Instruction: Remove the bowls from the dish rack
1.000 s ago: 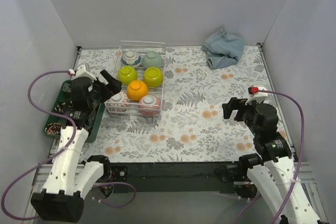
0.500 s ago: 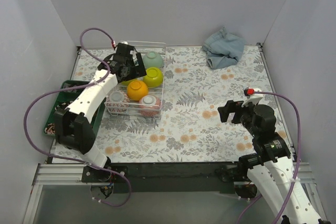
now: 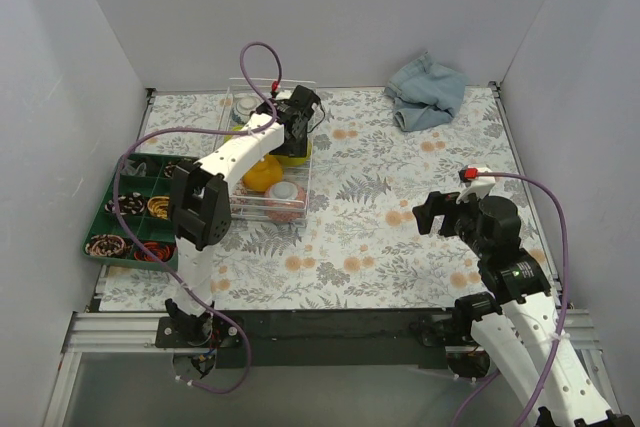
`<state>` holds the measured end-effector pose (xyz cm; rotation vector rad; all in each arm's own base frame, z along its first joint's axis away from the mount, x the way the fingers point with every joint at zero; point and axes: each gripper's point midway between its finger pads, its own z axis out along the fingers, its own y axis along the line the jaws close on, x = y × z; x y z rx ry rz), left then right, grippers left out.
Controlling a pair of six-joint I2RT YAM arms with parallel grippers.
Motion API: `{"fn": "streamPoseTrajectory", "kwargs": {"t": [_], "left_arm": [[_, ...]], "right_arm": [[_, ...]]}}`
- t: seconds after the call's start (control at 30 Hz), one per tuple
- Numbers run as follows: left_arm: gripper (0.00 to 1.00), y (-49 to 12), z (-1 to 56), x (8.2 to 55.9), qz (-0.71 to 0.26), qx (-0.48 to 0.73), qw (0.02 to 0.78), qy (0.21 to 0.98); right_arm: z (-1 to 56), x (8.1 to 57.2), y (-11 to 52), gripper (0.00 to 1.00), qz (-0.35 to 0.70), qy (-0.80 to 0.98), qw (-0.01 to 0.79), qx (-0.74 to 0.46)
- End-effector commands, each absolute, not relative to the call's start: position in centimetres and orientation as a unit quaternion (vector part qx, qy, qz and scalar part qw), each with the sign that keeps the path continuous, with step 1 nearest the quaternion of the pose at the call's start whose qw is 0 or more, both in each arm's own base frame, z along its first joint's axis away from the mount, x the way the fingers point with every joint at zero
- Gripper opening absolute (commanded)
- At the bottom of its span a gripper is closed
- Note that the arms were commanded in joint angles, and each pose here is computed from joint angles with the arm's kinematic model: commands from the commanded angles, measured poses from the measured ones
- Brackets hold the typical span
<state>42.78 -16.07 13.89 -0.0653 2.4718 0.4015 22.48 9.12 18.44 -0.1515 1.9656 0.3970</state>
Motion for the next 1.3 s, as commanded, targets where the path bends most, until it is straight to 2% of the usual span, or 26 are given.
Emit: {"fn": "streamPoseTrajectory", "kwargs": {"t": [0.0, 0.53, 0.8, 1.27], "left_arm": [[0.97, -15.3, 15.3, 42.3, 0.192, -0.021, 0.312, 0.93], [0.94, -15.7, 10.3, 40.9, 0.231, -0.006, 0.246, 0.941], [0.98, -15.3, 7.3, 39.9, 0.25, 0.004, 0.211, 0.945], [0.98, -14.3, 2.9, 37.6, 0.282, 0.039, 0.129, 0.95]], "right_arm": [[19.1, 22.6, 9.1, 0.99, 0.161, 0.82, 0.545, -0.073], [17.5, 22.6, 8.6, 0.99, 0.146, 0.832, 0.531, -0.068], [16.8, 22.5, 8.6, 0.99, 0.145, 0.836, 0.524, -0.067], [16.7, 22.5, 8.7, 0.99, 0.15, 0.835, 0.525, -0.063]]}}
